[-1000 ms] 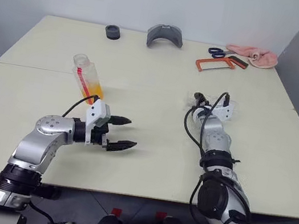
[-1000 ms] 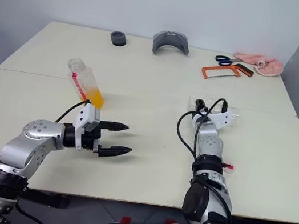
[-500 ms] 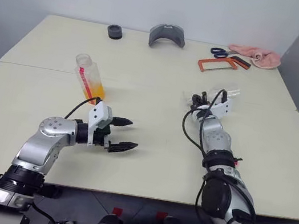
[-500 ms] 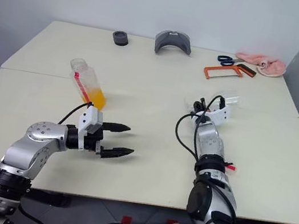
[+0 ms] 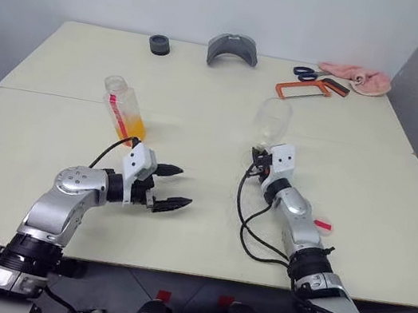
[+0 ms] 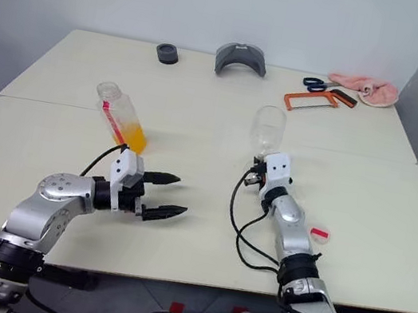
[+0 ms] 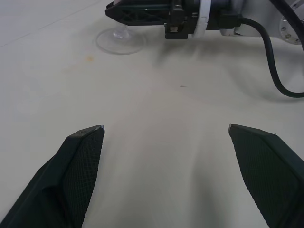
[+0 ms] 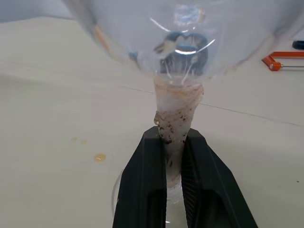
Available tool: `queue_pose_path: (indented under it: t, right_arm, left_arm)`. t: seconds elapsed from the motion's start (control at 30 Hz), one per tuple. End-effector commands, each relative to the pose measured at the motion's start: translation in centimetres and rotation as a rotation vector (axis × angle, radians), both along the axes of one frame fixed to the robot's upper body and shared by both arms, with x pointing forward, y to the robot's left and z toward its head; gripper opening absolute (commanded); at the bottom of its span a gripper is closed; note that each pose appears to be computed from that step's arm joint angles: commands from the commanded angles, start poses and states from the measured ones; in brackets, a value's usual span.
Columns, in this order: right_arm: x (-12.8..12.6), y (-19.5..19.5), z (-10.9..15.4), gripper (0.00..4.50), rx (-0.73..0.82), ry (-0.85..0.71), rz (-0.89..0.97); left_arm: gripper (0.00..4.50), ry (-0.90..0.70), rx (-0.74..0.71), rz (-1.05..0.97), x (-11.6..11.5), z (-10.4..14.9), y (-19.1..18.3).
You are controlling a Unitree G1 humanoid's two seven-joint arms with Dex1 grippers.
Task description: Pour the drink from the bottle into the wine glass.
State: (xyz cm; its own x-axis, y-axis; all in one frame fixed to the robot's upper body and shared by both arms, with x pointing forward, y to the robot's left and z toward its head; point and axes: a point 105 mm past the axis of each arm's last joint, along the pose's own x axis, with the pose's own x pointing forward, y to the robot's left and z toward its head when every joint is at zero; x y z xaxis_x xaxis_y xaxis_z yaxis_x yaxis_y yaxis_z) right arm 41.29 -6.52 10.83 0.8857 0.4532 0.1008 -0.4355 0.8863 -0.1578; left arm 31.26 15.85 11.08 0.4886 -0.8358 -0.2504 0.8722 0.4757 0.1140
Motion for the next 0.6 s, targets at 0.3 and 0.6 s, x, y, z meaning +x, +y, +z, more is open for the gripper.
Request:
queue_pose_path:
  t: [0.3, 0.6]
  right_arm:
    - [-0.8, 7.7, 2.2, 0.14, 0.029, -0.01, 0.322]
    - [-0.5, 8.5, 0.5, 0.14, -0.017, 0.061, 0.357]
  left_arm:
    - [4.5, -0.167, -0.093, 0.247, 0.3, 3.9, 3.2]
    - [4.5, -0.222, -0.094, 0.269, -1.0, 6.1, 3.9]
